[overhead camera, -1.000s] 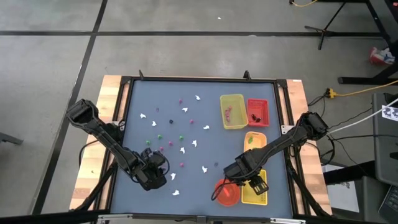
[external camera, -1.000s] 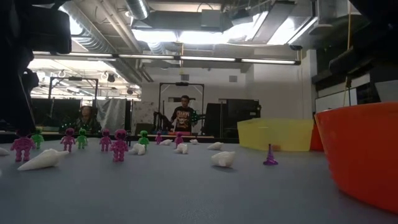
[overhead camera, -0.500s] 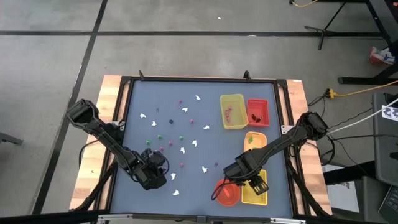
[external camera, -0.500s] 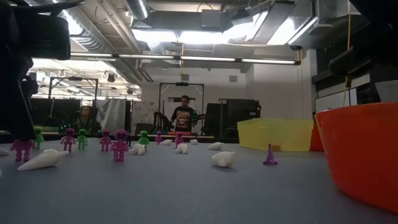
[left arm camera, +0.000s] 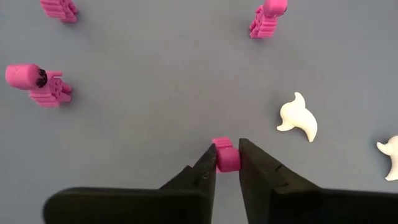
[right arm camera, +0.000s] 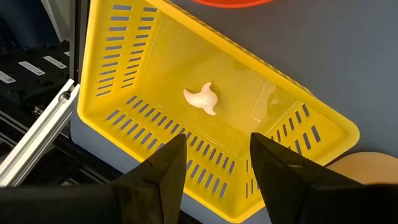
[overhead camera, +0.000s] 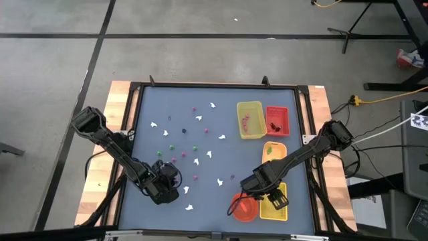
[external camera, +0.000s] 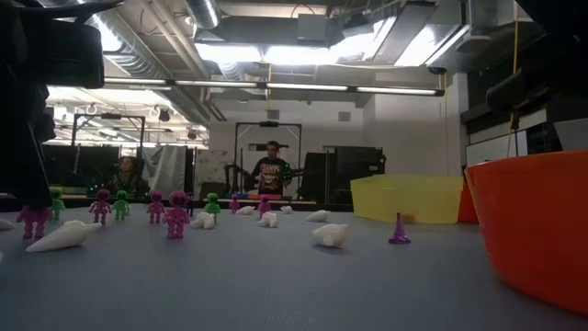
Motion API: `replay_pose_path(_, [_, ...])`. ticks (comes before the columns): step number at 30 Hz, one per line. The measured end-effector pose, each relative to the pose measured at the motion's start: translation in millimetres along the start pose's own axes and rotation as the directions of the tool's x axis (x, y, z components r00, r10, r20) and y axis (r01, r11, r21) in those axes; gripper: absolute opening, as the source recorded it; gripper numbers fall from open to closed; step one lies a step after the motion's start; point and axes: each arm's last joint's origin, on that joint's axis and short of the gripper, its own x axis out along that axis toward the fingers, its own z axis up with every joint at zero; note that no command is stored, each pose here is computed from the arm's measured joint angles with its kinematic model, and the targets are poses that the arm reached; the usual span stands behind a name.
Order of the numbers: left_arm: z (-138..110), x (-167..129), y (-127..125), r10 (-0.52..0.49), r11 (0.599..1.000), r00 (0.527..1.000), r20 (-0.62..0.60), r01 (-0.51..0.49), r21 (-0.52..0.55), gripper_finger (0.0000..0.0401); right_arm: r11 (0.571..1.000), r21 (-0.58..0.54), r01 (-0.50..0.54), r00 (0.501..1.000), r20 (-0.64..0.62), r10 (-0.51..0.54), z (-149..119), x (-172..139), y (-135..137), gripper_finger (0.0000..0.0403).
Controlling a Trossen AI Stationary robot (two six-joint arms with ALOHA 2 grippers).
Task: Sort Halloween decoration
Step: Put the pink skeleton toy into the top yellow bin
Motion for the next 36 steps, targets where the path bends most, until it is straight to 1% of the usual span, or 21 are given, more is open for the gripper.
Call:
replay_pose_path(11, [0, 0, 0, 0.000, 1.000, 1.000, 0.000, 0.000, 0.000, 0.0028, 1.000, 0.002, 0.000, 1.000, -0.006, 0.000, -1, 0, 0, 0.0175])
replay_pose_path(16, [0, 0, -1, -0.001, 1.000, 1.000, 0.000, 0.001, -0.001, 0.0027, 1.000, 0.013, 0.003, 0.999, -0.054, -0.002, -5, -4, 1, 0.0175])
replay_pose_path(19, [2, -2, -4, -0.010, 1.000, 1.000, 0.002, 0.010, -0.005, 0.0027, 1.000, 0.006, 0.025, 0.998, -0.064, -0.025, -5, -9, 3, 0.0175])
replay_pose_path(23, [5, -5, -10, -0.027, 1.000, 1.000, 0.007, 0.027, -0.013, 0.0027, 0.994, -0.050, 0.094, 0.995, -0.031, -0.096, -8, -22, 6, 0.0175])
replay_pose_path(27, [10, -10, -17, -0.053, 0.998, 0.998, 0.015, 0.053, -0.026, 0.0027, 0.974, -0.101, 0.201, 0.979, 0.044, -0.197, -11, -33, 8, 0.0175])
replay_pose_path(30, [14, -14, -24, -0.074, 0.996, 0.997, 0.034, 0.075, -0.038, 0.0027, 0.940, -0.123, 0.319, 0.945, 0.117, -0.305, -9, -39, 7, 0.0175])
replay_pose_path(32, [18, -17, -29, -0.086, 0.995, 0.995, 0.056, 0.088, -0.048, 0.0027, 0.914, -0.117, 0.387, 0.915, 0.170, -0.366, -5, -41, 6, 0.0175])
replay_pose_path(36, [30, -25, -40, -0.108, 0.990, 0.988, 0.110, 0.117, -0.076, 0.0027, 0.867, -0.089, 0.491, 0.848, 0.278, -0.452, 5, -44, 4, 0.0175])
